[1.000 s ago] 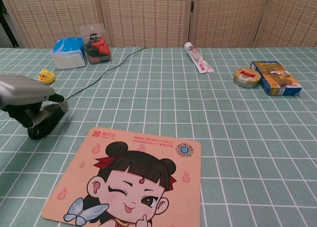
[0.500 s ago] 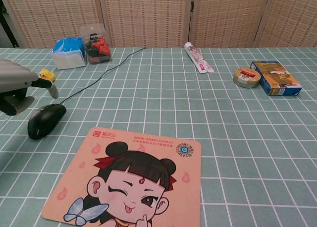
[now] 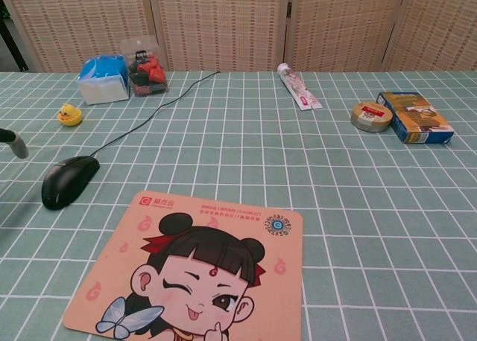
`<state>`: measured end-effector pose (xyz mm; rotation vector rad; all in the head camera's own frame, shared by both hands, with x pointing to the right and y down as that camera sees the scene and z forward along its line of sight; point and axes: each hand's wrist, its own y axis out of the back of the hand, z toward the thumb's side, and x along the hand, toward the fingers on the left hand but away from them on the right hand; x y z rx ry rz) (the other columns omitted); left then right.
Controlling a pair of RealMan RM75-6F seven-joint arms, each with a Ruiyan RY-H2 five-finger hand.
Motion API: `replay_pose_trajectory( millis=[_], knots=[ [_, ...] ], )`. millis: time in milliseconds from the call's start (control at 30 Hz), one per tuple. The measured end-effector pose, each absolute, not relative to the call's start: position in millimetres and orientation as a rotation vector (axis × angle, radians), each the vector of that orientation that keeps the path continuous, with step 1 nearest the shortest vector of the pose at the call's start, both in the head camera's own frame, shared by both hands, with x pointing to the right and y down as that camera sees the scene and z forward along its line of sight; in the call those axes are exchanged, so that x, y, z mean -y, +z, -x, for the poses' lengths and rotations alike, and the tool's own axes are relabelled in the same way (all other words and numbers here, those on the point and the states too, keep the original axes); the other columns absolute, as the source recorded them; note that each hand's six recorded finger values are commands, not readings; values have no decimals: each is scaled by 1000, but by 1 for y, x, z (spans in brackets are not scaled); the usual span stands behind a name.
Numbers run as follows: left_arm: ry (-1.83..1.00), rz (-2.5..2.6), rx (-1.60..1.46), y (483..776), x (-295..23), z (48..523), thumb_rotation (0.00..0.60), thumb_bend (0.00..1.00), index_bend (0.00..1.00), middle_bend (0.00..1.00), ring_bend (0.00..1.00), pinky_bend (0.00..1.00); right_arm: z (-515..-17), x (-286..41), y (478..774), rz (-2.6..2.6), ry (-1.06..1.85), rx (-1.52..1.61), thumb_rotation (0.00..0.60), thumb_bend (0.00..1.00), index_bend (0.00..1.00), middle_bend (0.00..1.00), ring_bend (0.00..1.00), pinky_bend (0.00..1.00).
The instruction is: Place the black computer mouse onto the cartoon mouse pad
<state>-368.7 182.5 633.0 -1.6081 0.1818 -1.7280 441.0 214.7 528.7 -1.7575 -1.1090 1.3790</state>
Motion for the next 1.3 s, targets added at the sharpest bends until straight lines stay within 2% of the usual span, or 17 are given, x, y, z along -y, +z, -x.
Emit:
replay_pose_trajectory(
  millis=[1300],
  knots=[
    [-1772,1694,-74,662,-201,362,600,728,234,1000,1000,1000,-443,-215,527,1754,1380,1117,600,161,273,280,197,279]
  ],
)
